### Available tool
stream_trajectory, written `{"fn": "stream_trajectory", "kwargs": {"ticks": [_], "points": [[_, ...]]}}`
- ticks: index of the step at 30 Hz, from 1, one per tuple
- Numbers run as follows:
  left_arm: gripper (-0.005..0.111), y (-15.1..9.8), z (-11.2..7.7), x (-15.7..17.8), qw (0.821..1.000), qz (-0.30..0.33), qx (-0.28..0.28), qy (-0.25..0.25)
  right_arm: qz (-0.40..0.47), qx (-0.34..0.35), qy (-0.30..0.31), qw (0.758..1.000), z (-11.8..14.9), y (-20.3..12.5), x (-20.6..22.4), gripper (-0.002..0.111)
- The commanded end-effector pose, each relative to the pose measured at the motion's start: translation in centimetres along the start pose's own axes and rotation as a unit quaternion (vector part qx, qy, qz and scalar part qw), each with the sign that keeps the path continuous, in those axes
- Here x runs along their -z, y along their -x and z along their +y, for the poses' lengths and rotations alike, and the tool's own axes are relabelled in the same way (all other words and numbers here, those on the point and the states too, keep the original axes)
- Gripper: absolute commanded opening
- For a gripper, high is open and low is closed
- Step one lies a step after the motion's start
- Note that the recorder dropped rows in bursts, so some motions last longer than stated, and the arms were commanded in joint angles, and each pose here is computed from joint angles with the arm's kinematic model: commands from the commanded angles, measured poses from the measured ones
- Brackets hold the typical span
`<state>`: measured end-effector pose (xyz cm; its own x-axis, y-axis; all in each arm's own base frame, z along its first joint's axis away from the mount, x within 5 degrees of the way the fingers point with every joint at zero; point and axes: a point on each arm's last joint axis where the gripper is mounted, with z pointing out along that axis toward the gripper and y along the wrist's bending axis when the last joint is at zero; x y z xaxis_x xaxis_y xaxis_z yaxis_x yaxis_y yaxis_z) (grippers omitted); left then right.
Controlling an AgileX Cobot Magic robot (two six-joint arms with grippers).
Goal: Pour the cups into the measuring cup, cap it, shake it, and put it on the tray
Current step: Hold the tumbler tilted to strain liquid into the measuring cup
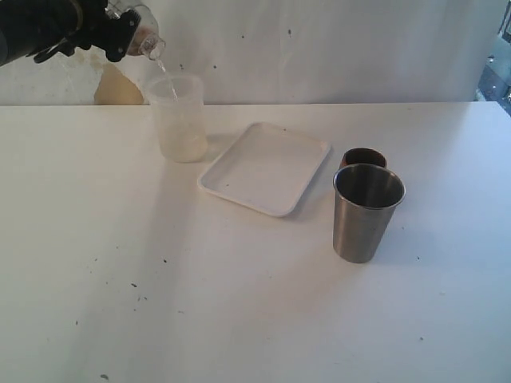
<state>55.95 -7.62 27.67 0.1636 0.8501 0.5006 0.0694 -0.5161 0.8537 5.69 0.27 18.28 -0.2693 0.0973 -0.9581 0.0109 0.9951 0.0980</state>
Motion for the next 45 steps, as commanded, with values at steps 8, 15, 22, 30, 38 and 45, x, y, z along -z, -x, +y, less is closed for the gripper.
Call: {"fn": "stream_trajectory", "kwargs": {"ticks": [8,15,22,30,38,45], "points": [[0.0,-0.6,1.3,0.3,1.0,0.007,0.01,0.019,-0.007,0.001,-0.001,1.0,0.0,0.0,0.0,0.0],[0.0,-0.5,1.1,0.2,1.0,0.007,0.026,0.015,-0.007,0.001,-0.001,1.0,0.0,0.0,0.0,0.0],[0.0,0.0,0.0,-0.3,1.0,0.006,0.023,0.001,-0.007,0.001,-0.001,1.0,0.0,0.0,0.0,0.0],[0.0,0.1,0.1,-0.6,1.0,0.002,0.017,0.01,-0.007,0.001,-0.001,1.0,0.0,0.0,0.0,0.0],[0.0,0.2,0.1,-0.6,1.0,0.001,0.012,0.011,-0.007,0.002,-0.001,1.0,0.0,0.0,0.0,0.0],[0.0,0.4,0.1,-0.6,0.999,0.01,-0.039,-0.002,-0.007,0.002,-0.001,1.0,0.0,0.0,0.0,0.0]]}}
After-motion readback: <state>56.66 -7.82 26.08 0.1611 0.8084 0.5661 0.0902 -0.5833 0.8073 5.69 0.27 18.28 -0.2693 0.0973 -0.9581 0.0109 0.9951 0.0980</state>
